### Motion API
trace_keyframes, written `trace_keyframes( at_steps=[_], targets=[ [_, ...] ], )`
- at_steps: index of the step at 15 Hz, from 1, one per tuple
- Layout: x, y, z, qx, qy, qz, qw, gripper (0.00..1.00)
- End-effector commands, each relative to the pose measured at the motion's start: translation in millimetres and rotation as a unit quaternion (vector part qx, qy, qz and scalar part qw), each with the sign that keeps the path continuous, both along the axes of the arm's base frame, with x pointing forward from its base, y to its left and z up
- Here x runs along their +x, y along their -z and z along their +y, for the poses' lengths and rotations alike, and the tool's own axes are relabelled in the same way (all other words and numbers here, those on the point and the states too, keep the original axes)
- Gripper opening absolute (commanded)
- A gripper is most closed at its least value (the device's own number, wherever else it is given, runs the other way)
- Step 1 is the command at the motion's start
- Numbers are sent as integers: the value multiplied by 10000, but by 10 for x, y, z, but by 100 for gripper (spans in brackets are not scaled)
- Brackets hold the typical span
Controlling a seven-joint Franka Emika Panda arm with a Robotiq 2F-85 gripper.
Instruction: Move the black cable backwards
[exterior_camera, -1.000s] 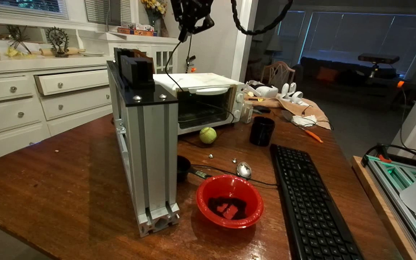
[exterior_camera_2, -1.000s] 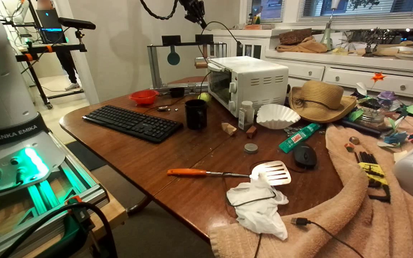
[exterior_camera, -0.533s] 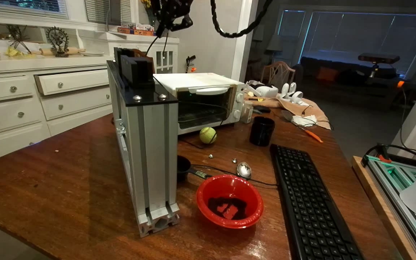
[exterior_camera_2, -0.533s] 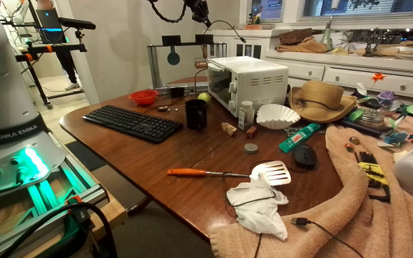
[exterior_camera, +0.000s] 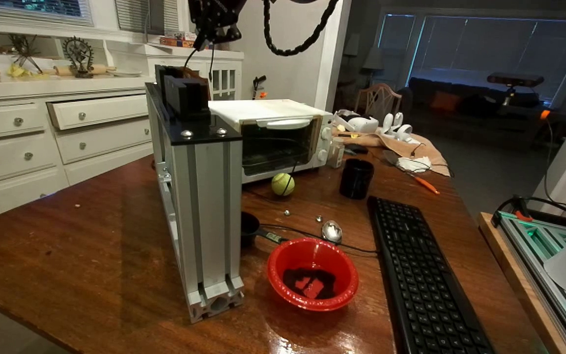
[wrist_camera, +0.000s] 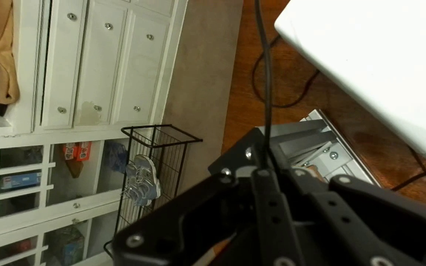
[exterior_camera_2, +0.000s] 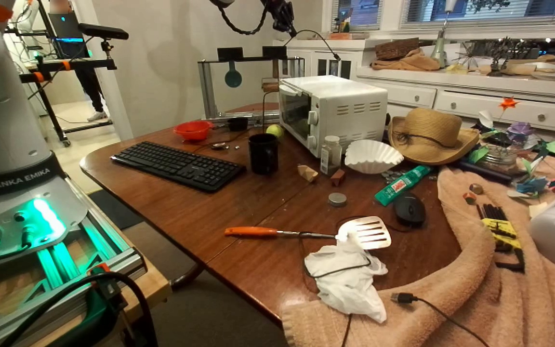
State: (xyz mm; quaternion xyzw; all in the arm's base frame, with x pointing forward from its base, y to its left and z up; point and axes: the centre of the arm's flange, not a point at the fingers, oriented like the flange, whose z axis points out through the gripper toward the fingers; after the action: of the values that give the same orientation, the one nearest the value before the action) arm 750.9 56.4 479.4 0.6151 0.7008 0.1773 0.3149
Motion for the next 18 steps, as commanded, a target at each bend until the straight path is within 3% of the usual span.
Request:
trace_keyframes(
  at_steps=[1, 8, 15, 16, 18],
  targets=[
    [300, 18, -133, 274, 196, -32, 9994, 1],
    [526, 200, -249, 672, 379, -59, 9970, 1],
    [653, 312, -267, 724, 519, -34, 9960, 1],
    [659, 318, -277, 702, 564, -17, 9959, 18],
    [662, 293, -299, 633, 690, -10, 9956, 36]
  ],
)
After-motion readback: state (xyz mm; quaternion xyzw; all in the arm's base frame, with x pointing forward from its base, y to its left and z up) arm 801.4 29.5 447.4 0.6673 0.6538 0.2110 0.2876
